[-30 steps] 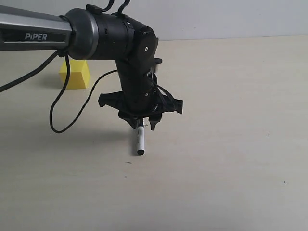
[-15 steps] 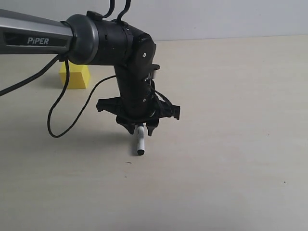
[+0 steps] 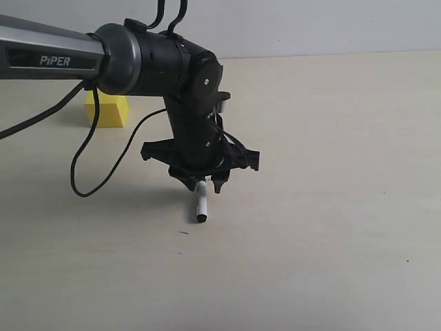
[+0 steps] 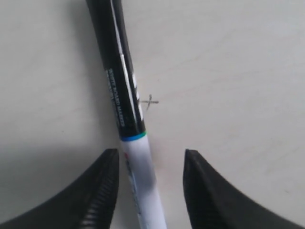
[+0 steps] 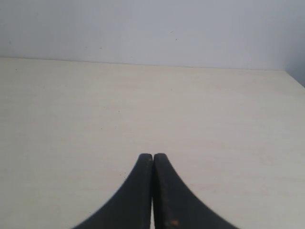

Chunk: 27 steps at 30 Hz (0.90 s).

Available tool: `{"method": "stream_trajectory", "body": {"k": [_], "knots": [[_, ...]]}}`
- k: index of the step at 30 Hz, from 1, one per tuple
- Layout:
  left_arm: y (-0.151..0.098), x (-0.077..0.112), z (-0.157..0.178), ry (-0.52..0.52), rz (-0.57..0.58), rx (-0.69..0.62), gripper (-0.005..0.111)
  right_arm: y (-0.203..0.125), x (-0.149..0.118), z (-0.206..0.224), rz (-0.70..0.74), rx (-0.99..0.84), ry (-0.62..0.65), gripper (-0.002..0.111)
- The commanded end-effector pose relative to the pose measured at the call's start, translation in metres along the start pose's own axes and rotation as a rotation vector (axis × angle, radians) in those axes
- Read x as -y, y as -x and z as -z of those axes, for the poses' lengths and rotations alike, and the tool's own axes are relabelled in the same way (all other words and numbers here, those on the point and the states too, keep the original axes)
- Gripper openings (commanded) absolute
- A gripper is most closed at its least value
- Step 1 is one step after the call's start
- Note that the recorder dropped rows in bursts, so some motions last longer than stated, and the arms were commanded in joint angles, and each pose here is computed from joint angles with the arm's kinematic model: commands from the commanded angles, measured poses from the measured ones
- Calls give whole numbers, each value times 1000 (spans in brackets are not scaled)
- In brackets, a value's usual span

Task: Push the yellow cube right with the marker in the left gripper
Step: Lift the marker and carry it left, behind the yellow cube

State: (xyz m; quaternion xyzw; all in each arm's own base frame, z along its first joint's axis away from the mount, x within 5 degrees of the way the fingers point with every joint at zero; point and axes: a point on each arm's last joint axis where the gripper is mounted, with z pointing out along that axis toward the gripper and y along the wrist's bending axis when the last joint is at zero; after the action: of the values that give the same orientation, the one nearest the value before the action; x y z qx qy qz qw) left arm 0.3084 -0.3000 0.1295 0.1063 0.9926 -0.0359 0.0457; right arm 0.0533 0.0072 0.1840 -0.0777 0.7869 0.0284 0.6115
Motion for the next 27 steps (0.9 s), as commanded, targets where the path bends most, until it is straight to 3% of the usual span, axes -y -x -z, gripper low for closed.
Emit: {"method": "stream_trajectory", "body": {"k": [1,8,10,14,18,23,27], "knots": [[-1,-3,-15,18,5,-27,44,-1,0,0,-1,9,-7,0],[0,-2,-13,11,0,-16,42,-1,0,0,-1,9,-7,0],[0,-2,-11,9,0,-13,35,-1,0,0,-1,9,-7,0],[0,-2,-11,10,0,-15,3,-1,0,0,-1,9,-7,0],[-1,-4,-1,21,-14,-17,0,-1,0,0,-1,9,-7,0],[-2,-21,40,135,-57,6,0,-1,0,0,-1,9,-7,0],[-17,-47,74,300,-71,53,0,-1,0,0,-1,9,-7,0]]}}
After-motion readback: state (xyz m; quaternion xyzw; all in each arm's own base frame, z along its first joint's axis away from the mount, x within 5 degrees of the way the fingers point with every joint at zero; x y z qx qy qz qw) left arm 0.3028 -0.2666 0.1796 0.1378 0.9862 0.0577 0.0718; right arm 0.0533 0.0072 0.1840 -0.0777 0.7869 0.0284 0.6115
